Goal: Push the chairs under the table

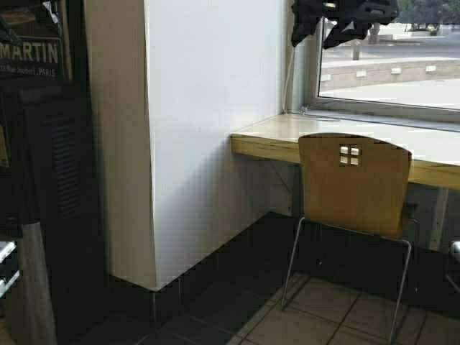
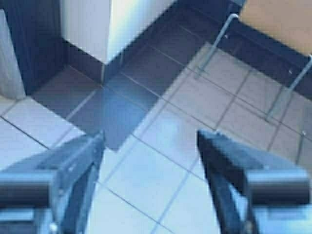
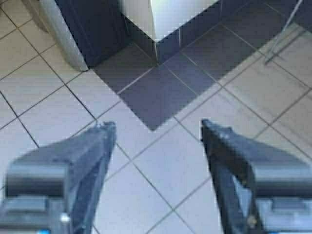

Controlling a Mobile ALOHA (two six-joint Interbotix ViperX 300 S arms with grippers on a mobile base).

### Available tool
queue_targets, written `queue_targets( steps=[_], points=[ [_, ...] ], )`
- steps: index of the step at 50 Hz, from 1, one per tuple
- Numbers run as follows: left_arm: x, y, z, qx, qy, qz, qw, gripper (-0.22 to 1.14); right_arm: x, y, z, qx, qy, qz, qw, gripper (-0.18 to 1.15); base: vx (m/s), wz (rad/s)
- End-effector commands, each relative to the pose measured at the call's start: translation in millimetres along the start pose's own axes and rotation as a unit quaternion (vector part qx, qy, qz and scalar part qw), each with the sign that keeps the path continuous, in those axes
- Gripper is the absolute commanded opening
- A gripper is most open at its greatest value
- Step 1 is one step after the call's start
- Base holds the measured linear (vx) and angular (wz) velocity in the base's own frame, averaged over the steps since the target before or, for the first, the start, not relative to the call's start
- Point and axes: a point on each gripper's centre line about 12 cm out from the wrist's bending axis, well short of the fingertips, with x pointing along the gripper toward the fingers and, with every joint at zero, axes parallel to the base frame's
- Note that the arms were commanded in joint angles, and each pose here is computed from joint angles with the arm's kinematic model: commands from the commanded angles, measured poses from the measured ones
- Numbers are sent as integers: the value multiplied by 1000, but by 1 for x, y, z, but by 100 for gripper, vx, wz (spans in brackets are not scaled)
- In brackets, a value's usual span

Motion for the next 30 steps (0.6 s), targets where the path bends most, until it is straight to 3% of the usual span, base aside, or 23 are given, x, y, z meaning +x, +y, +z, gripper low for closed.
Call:
queue_targets(
  steps=[1,30],
  points=[
    [-5,-2,10,-1,-21,-3,1000,91,-6,0,9,3,-15,1,1000,89,-43,-13],
    [-4,-1,6,-7,-17,-2,1000,91,-2,-13,13,12,-6,-16,1000,89,-38,-32]
  ],
)
